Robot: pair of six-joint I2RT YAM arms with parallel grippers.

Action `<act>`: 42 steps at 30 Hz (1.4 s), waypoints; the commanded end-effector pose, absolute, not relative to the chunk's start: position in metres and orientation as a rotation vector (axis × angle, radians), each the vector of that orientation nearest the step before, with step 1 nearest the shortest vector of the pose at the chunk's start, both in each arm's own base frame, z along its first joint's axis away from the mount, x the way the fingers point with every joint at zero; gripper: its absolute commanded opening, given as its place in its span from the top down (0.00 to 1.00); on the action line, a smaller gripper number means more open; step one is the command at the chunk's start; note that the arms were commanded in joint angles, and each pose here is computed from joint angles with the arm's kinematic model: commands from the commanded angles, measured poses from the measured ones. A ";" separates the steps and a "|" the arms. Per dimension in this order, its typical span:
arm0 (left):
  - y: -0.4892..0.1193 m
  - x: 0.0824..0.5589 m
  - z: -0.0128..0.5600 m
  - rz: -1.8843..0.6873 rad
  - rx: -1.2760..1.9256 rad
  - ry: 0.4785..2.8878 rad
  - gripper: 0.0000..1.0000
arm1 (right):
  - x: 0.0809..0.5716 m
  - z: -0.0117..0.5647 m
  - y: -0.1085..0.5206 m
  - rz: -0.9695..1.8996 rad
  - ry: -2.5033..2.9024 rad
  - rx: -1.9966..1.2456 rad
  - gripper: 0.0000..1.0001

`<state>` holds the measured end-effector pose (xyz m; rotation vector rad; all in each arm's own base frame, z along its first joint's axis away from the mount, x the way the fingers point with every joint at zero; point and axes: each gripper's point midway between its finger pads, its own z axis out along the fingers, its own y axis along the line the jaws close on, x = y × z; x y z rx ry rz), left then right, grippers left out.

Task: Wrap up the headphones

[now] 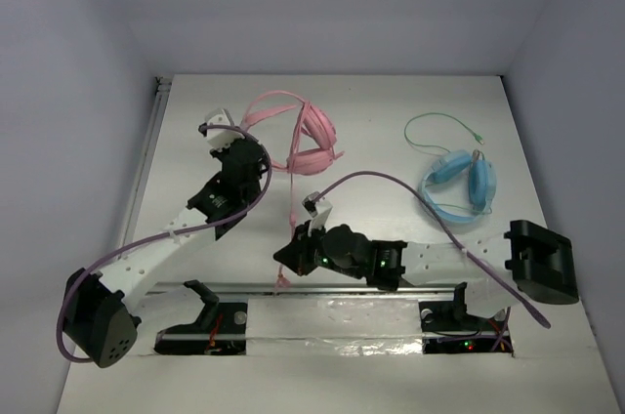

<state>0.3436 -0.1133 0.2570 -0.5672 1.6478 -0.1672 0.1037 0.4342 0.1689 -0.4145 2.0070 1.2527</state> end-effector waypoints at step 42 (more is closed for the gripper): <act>-0.158 0.226 0.207 -0.075 0.179 2.067 1.00 | 0.215 0.276 0.263 0.111 1.916 -0.789 1.00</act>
